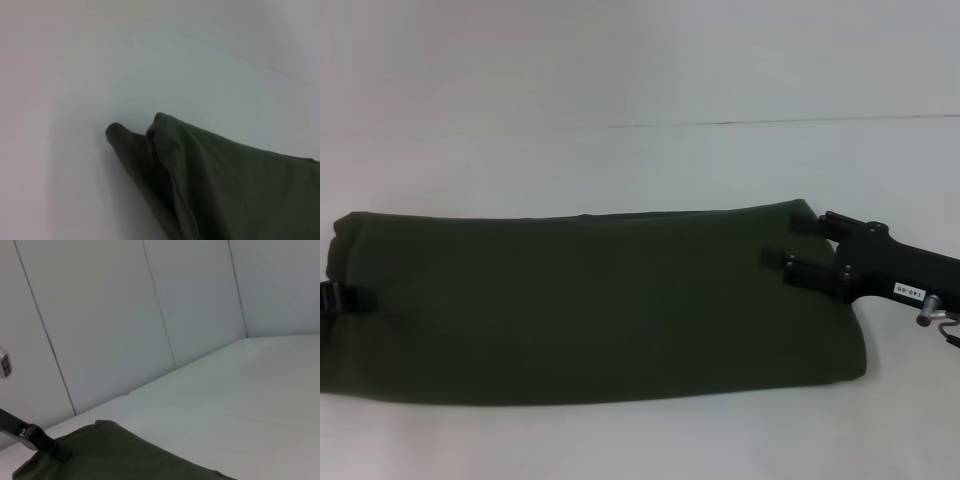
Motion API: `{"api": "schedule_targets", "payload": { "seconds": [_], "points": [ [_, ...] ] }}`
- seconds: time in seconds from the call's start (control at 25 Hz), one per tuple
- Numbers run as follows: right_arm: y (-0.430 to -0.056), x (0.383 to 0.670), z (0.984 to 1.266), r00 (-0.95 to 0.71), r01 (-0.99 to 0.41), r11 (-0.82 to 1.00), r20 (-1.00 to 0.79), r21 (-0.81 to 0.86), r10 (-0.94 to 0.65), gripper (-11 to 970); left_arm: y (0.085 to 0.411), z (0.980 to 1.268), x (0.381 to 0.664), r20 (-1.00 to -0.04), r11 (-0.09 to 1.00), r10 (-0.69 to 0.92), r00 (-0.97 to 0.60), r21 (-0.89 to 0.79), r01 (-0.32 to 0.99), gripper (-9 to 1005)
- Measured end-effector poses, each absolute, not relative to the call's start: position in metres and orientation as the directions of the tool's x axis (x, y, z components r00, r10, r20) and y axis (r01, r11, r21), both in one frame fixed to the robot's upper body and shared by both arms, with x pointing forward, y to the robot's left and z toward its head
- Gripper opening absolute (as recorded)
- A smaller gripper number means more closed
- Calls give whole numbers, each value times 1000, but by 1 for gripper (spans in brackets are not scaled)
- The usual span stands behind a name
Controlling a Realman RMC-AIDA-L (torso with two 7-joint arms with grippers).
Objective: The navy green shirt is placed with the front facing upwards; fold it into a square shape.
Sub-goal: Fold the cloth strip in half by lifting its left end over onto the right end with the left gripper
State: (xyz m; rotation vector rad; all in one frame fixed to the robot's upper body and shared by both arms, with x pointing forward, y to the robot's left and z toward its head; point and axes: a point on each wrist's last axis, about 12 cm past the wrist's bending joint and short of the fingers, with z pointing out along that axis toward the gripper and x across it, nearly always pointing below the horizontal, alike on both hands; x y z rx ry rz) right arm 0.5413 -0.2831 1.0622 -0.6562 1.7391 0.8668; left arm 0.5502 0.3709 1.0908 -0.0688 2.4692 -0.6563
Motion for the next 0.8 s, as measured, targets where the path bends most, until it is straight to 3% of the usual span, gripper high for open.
{"api": "schedule_targets", "payload": {
  "seconds": [0.44,0.8],
  "points": [
    [-269,545,1061,-316,-790,560,-949,249,-25,789,390,1098,543,-552,904,-182,-814,-419,82,88],
    [-237,553,1055,-304,-836,500,-949,226,-80,788,366,1120,547,-573,849,-144,-807,-490,197,89]
  ]
}}
